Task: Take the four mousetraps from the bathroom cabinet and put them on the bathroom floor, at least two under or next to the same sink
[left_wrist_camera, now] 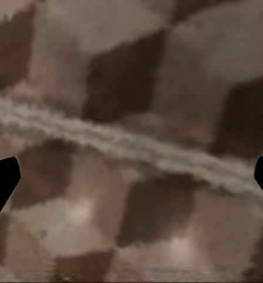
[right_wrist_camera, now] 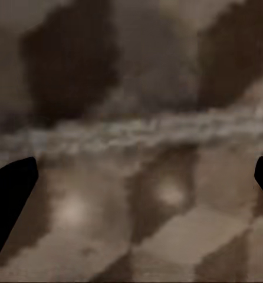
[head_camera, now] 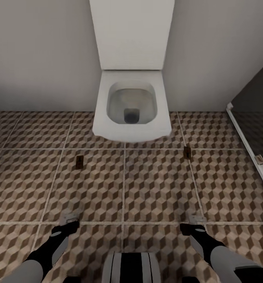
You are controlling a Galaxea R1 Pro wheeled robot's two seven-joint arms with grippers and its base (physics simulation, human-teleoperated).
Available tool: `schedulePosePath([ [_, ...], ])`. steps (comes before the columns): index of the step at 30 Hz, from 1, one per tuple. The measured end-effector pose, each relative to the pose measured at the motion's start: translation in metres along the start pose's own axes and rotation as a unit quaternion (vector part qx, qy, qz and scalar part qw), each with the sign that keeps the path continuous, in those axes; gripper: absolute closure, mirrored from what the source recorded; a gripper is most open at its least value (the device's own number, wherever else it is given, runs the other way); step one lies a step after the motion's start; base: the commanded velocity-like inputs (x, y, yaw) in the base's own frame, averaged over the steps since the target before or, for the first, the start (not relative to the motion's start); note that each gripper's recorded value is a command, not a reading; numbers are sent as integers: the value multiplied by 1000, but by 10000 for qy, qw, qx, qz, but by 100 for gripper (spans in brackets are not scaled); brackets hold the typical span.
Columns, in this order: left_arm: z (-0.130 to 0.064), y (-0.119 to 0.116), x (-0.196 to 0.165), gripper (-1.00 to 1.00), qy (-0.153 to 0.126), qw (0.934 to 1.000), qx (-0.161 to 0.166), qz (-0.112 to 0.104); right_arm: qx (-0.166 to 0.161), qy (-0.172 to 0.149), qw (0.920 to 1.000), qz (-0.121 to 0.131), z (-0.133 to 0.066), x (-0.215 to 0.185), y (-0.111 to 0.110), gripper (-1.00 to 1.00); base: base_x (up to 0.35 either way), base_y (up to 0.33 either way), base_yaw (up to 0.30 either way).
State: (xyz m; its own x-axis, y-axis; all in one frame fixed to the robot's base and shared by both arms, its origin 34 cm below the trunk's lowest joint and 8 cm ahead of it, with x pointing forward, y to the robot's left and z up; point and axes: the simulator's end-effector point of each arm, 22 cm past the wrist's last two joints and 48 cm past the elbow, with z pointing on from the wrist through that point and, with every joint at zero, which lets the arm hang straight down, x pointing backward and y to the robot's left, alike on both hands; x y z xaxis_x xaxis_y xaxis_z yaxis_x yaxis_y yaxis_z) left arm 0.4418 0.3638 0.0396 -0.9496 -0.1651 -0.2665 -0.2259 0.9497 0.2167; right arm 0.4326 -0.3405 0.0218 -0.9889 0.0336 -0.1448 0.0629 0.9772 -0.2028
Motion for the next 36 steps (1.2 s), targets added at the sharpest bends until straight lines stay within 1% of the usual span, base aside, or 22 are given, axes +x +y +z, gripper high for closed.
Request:
schedulePosePath([
  [8,0,0,0,-100,-3,10000,1,-1,-1,3,10000,-1,0,0,0,-100,-331,0,0],
  [12,0,0,-1,-100,-5,10000,1,-2,0,3,10000,-2,0,0,0,-100,-199,0,0],
  [19,0,-1,-1,-100,-7,10000,9,-5,1,3,10000,-2,0,0,0,-100,-62,0,0],
  [36,-1,-2,-5,-100,-51,10000,27,-23,0,5,10000,-2,0,0,0,-100,-7,0,0],
])
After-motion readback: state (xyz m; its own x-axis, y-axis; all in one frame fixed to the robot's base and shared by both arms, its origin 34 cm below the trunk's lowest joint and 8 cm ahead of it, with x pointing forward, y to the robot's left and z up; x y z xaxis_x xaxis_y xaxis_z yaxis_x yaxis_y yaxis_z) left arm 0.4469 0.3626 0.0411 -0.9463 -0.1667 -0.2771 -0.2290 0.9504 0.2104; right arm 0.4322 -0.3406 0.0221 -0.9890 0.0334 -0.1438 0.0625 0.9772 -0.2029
